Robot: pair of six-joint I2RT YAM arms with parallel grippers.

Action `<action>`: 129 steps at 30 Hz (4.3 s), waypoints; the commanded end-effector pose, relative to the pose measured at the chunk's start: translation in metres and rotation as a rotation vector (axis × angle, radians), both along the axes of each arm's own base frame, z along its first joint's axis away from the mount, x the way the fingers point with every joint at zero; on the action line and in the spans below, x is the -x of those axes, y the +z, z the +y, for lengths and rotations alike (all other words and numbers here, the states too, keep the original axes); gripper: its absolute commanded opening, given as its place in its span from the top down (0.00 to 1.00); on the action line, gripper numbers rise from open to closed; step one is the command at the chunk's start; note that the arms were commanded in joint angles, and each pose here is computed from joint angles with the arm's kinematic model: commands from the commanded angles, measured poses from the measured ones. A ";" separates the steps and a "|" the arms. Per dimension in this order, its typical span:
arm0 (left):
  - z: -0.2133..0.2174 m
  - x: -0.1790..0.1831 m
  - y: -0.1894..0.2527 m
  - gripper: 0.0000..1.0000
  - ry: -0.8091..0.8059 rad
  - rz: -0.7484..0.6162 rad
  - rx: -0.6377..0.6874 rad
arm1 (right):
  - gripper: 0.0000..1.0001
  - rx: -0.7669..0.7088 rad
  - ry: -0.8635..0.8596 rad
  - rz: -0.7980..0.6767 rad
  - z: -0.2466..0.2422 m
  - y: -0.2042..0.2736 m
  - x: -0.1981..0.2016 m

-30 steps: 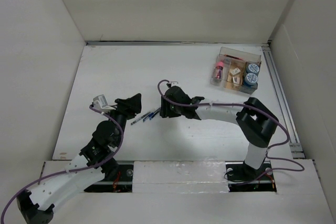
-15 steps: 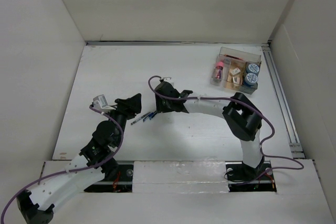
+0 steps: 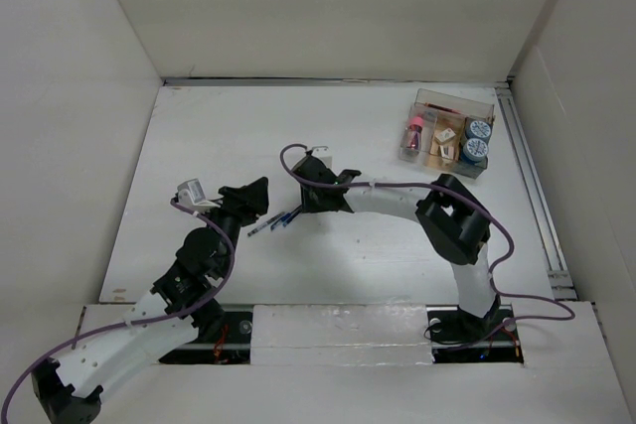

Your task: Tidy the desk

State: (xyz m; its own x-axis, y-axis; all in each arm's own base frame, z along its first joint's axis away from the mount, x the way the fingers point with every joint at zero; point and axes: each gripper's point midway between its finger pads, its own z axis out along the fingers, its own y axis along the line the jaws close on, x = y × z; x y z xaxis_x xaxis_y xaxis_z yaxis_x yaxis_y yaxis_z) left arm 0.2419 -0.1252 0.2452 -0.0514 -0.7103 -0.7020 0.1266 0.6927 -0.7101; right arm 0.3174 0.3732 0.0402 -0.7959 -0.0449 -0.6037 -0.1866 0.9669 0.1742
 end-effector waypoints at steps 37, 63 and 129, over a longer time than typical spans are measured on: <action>-0.002 -0.001 0.007 0.36 -0.007 -0.022 0.014 | 0.52 0.199 -0.090 -0.047 -0.028 -0.021 0.004; -0.005 -0.002 0.004 0.36 -0.017 -0.018 0.008 | 1.00 -0.199 -0.358 -0.150 -0.087 0.057 -0.067; -0.008 -0.008 -0.004 0.36 -0.004 0.006 -0.020 | 0.84 -0.871 -1.040 -0.502 -0.383 0.180 -0.288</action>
